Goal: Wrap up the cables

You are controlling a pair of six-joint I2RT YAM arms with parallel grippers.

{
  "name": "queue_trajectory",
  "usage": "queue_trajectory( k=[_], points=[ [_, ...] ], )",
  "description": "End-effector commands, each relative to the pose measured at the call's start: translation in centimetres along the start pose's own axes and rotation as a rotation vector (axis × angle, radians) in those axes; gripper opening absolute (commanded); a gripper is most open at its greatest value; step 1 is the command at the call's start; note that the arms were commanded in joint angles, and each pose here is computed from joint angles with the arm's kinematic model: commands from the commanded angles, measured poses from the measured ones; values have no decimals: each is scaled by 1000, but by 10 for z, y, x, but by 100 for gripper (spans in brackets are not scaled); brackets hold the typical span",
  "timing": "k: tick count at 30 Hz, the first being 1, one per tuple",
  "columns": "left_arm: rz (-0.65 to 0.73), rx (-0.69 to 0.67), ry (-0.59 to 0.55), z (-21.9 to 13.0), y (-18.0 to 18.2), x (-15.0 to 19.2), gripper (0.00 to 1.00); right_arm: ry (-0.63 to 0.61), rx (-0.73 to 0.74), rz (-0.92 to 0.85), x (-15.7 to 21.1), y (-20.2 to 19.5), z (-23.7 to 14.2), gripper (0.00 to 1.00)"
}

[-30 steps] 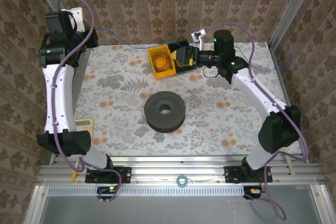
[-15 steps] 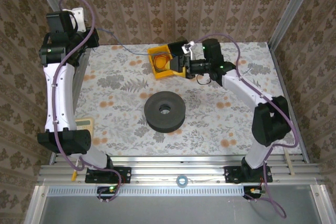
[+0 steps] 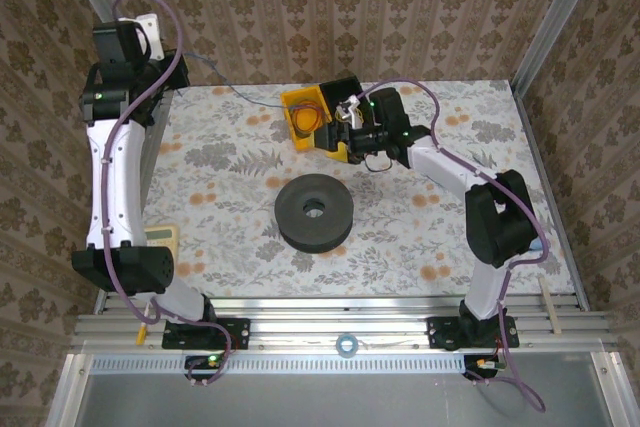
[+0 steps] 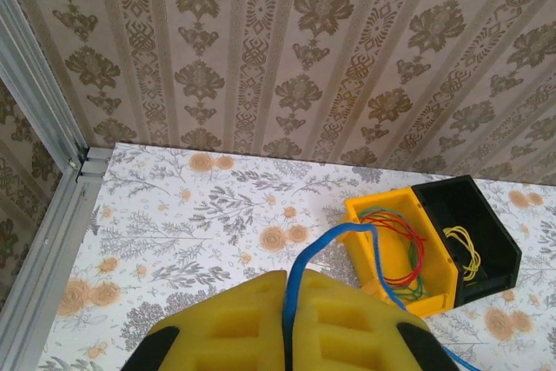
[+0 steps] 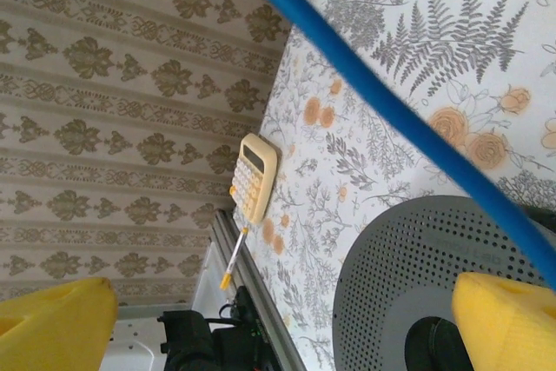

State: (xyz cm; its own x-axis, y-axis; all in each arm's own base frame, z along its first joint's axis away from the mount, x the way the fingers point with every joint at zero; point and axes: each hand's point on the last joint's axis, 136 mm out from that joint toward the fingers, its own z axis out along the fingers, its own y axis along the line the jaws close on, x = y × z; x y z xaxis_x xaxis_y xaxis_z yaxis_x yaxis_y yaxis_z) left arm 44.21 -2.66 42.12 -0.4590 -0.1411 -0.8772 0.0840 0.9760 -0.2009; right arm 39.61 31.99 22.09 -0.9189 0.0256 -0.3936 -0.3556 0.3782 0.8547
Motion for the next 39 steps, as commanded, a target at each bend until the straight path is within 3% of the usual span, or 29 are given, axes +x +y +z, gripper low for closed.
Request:
queue_trajectory(
  k=[1, 4, 10, 15, 20, 29, 39],
  points=[
    [-18, -20, -24, 7, 3, -5, 0, 46, -175, -124, 7, 31, 3, 100],
    [-20, -25, -21, 12, 4, -4, 0, 131, -272, -194, 25, 55, 2, 100],
    [-23, -23, -19, 18, 0, -3, 0, 246, -282, -230, 54, 64, 4, 100],
    [-19, 2, -35, 16, -9, -6, 0, 191, -123, -151, 41, 28, 10, 100],
    [-4, 44, -50, 13, -22, -10, 0, 145, -91, -54, 22, 8, 21, 100],
    [-15, 79, -52, 23, -31, -10, 0, 225, -156, -118, 23, 35, 36, 100],
    [-11, 82, -33, 33, -33, -5, 0, 251, -246, -236, 34, 65, 21, 100]
  ],
)
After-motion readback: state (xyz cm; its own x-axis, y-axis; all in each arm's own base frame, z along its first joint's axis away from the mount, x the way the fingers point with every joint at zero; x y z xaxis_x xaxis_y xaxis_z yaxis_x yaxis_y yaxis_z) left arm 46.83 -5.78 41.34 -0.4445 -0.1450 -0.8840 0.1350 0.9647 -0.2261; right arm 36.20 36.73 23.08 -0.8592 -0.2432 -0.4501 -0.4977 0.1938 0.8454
